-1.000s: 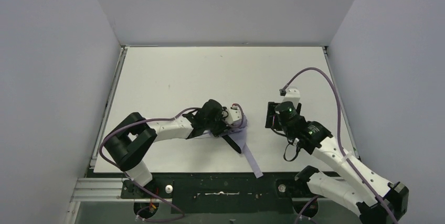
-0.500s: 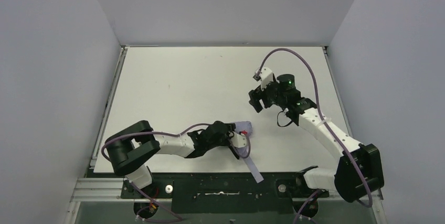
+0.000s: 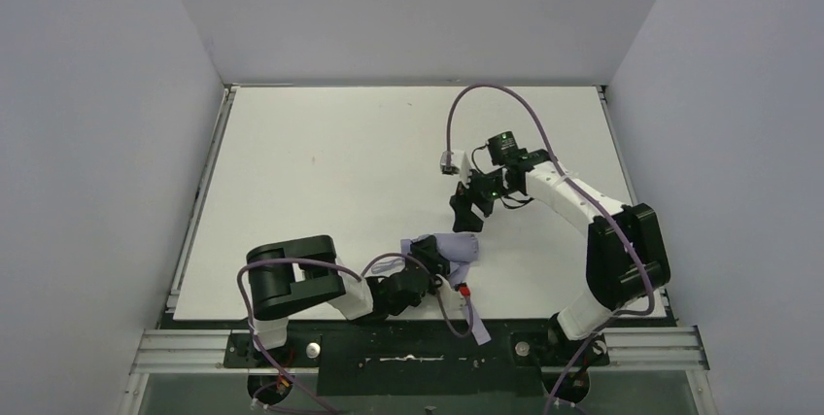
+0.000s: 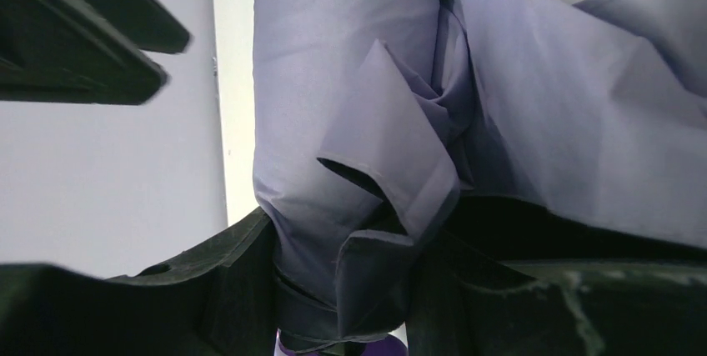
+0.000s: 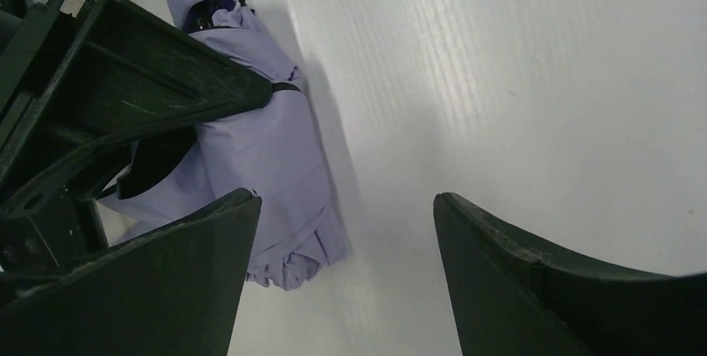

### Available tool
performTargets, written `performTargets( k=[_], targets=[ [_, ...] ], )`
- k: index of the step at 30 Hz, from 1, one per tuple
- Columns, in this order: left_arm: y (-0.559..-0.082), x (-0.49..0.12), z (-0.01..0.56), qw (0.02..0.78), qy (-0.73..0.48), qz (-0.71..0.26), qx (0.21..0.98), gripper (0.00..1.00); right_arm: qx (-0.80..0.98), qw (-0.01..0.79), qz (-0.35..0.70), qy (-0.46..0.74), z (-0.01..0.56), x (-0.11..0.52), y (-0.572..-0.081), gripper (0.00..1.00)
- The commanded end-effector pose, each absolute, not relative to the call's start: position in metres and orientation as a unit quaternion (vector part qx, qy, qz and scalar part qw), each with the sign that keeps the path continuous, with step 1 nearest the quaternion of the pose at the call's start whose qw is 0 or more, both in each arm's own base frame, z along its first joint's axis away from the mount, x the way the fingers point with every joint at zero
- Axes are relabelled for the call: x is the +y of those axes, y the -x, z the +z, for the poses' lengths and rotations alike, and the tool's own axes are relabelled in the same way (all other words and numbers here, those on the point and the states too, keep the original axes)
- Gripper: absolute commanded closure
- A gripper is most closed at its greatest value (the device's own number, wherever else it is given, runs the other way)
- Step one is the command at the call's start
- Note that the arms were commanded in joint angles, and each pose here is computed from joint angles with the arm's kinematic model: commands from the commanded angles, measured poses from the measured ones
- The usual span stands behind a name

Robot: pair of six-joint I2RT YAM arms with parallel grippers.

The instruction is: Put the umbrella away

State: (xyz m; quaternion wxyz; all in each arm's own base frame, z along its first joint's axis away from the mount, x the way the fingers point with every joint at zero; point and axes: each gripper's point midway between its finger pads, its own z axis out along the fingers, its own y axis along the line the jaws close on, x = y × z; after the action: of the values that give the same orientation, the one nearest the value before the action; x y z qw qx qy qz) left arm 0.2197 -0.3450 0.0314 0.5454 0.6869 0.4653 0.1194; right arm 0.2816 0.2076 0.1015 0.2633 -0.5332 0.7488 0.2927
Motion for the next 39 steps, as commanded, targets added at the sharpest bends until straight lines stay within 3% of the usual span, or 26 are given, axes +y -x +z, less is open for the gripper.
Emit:
performTargets(
  k=[1,19,21,25,26,28,30,32,35,39],
  targets=[
    [-0.199,-0.327,-0.014,0.481,-0.749,0.136,0.435,1.0,0.726,0.231,0.317,0.564,0.098,0.217,-0.262,0.22],
    [-0.189,-0.328,-0.023,0.459,-0.765,0.117,0.436,1.0,0.754,0.099,0.312,0.57,0.027,0.211,-0.231,0.21],
    [-0.189,-0.329,-0.022,0.46,-0.761,0.114,0.443,1.0,0.759,0.079,0.305,0.57,0.019,0.208,-0.229,0.26],
    [-0.194,-0.331,-0.01,0.477,-0.74,0.113,0.461,1.0,0.768,0.042,0.292,0.569,0.009,0.201,-0.226,0.51],
    [-0.196,-0.331,-0.005,0.484,-0.732,0.114,0.466,0.97,0.771,0.04,0.286,0.568,0.008,0.2,-0.227,0.58],
    [-0.198,-0.332,0.008,0.5,-0.713,0.11,0.479,0.74,0.773,0.046,0.275,0.57,0.008,0.2,-0.23,0.68],
    [-0.199,-0.332,0.025,0.52,-0.686,0.096,0.499,0.6,0.776,0.063,0.263,0.57,0.01,0.199,-0.235,0.74],
    [-0.199,-0.33,0.039,0.533,-0.665,0.078,0.518,0.51,0.776,0.084,0.251,0.572,0.011,0.199,-0.241,0.77],
    [-0.193,-0.326,0.063,0.542,-0.637,0.043,0.546,0.2,0.775,0.111,0.234,0.577,0.014,0.198,-0.247,0.79],
    [-0.175,-0.321,0.095,0.553,-0.599,-0.04,0.578,0.14,0.774,0.145,0.199,0.583,0.014,0.197,-0.256,0.83]
  ],
)
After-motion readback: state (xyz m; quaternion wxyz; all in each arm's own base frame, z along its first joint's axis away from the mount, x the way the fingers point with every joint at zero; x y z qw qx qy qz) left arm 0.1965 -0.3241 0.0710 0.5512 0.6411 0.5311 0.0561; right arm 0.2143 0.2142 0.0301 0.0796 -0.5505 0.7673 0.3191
